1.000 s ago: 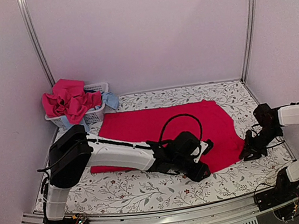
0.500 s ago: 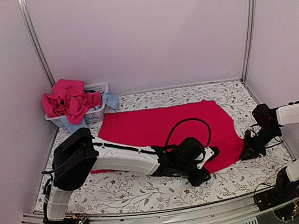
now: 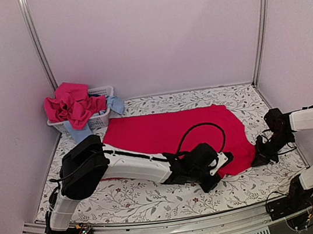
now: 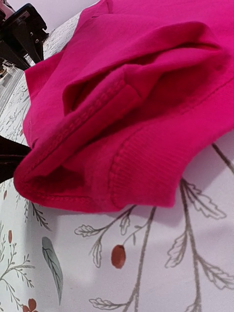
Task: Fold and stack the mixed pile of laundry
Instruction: Fold the flattened T-shirt at the center of the board.
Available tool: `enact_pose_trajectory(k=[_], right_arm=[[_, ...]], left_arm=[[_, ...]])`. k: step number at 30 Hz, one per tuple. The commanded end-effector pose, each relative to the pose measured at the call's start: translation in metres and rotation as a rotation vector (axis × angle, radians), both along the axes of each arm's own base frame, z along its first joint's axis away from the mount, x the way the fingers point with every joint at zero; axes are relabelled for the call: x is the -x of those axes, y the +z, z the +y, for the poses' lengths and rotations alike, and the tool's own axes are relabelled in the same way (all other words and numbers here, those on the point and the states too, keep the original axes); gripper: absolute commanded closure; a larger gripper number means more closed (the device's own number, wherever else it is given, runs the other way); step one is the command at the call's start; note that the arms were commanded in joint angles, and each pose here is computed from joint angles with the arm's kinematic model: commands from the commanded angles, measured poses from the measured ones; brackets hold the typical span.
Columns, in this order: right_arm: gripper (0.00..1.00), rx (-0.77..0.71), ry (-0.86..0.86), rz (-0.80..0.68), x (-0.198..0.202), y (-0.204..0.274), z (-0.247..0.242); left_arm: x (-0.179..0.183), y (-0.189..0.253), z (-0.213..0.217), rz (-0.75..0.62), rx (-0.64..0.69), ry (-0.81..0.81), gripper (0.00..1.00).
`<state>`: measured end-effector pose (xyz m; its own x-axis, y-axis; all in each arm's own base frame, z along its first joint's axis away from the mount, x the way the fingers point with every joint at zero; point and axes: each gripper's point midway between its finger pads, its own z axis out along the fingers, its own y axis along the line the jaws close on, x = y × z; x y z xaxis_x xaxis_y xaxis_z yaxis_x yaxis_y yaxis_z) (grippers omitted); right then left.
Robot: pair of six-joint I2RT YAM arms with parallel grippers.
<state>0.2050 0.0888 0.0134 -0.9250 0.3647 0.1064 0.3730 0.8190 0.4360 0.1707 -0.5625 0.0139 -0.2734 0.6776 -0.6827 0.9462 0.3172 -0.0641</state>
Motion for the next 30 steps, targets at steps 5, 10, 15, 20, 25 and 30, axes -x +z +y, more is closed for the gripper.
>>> enact_pose_trajectory(k=[5, 10, 15, 20, 25, 30], right_arm=[[1.00, -0.023, 0.007, -0.038, -0.003, 0.015, 0.004], [1.00, -0.022, 0.009, -0.040, -0.004, 0.015, 0.004], [1.00, -0.019, 0.006, -0.035, -0.004, 0.013, 0.004], [1.00, -0.020, 0.005, -0.040, -0.006, 0.015, 0.004], [1.00, -0.019, 0.004, -0.035, -0.007, 0.015, 0.004], [1.00, -0.016, 0.004, -0.036, -0.007, 0.016, 0.003]], left_arm=[[0.010, 0.015, 0.018, -0.050, 0.020, -0.018, 0.92], [0.006, 0.052, 0.022, -0.138, 0.136, -0.013, 0.79], [0.005, 0.050, 0.009, -0.156, 0.142, -0.045, 0.73], [0.008, 0.040, -0.004, -0.150, 0.146, -0.095, 0.70], [0.010, 0.021, -0.007, -0.113, 0.130, -0.114, 0.66], [0.016, -0.004, 0.002, -0.089, 0.084, -0.137, 0.66]])
